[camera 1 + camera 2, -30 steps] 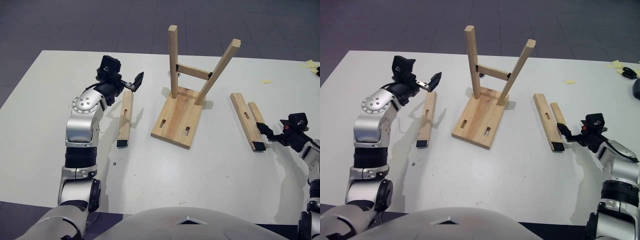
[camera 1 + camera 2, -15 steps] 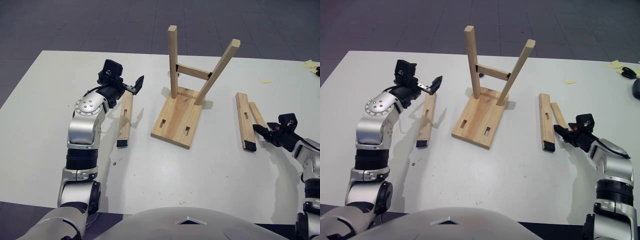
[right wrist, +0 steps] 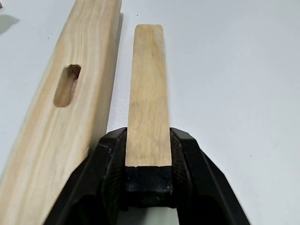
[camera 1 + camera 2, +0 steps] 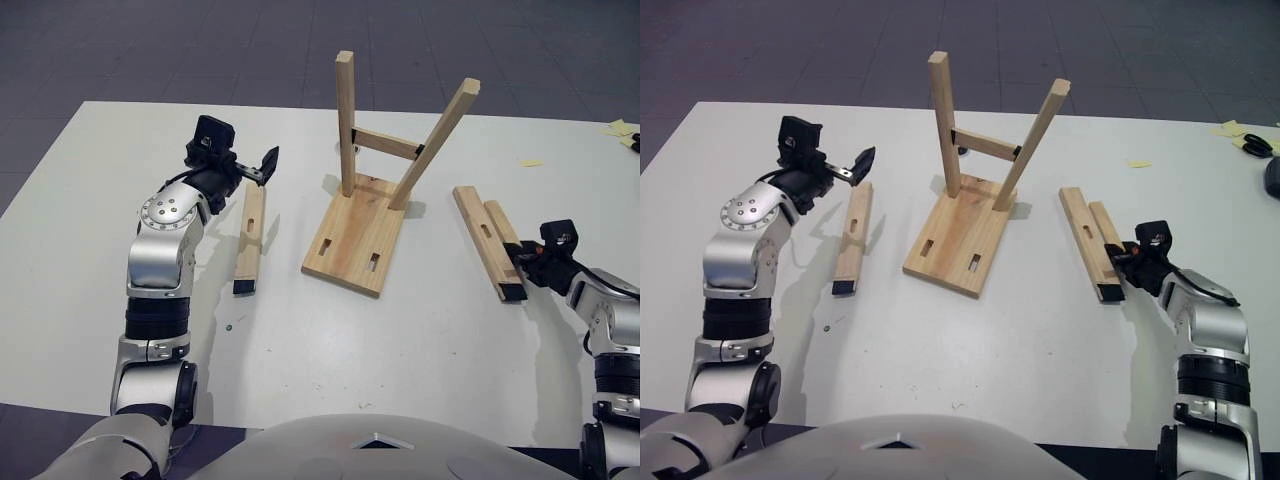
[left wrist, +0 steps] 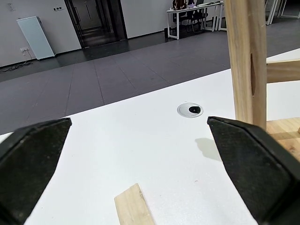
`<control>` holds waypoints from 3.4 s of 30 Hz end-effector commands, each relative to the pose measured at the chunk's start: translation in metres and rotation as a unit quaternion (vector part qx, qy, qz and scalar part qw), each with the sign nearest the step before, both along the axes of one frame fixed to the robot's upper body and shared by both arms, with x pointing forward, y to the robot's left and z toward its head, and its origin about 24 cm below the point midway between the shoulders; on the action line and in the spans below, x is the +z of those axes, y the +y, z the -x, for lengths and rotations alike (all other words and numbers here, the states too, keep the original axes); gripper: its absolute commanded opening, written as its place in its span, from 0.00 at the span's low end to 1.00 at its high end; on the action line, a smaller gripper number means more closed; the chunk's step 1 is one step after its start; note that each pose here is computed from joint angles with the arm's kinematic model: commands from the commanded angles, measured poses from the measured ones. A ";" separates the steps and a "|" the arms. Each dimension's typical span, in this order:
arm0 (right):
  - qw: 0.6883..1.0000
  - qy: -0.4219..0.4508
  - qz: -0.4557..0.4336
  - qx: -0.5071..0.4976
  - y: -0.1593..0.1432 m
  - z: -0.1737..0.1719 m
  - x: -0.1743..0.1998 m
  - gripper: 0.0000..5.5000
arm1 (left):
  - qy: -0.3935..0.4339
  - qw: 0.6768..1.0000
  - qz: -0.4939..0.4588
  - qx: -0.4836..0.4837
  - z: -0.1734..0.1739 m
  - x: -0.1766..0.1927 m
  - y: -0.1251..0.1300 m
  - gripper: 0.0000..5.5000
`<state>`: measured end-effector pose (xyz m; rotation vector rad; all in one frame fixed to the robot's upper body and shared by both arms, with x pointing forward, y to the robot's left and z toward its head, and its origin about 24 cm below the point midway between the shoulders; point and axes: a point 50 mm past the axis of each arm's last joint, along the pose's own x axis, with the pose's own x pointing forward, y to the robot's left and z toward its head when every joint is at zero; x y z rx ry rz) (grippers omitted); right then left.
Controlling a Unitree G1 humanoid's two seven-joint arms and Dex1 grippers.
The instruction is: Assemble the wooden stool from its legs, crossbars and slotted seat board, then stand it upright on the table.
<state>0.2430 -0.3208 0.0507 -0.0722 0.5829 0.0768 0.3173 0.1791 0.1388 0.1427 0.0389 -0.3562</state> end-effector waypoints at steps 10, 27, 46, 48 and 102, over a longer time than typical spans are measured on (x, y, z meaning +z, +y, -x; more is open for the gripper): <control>0.822 -0.551 0.138 0.047 0.094 -0.038 0.179 0.24 | -0.024 0.916 0.381 -0.127 0.008 0.094 -0.020 0.98; 0.829 -0.413 -0.076 0.370 0.195 -0.008 0.152 0.24 | 0.059 0.859 0.402 -0.312 0.036 0.104 -0.071 0.98; 0.835 -0.396 -0.058 0.377 0.199 -0.004 0.140 0.24 | 0.057 0.859 0.397 -0.319 0.040 0.106 -0.077 0.49; 0.835 -0.398 -0.055 0.377 0.200 -0.004 0.139 0.24 | 0.055 0.860 0.399 -0.313 0.039 0.106 -0.077 0.43; 0.903 -0.359 0.016 0.235 0.156 -0.010 0.109 0.98 | 0.082 0.951 0.228 0.190 0.045 -0.037 0.021 0.08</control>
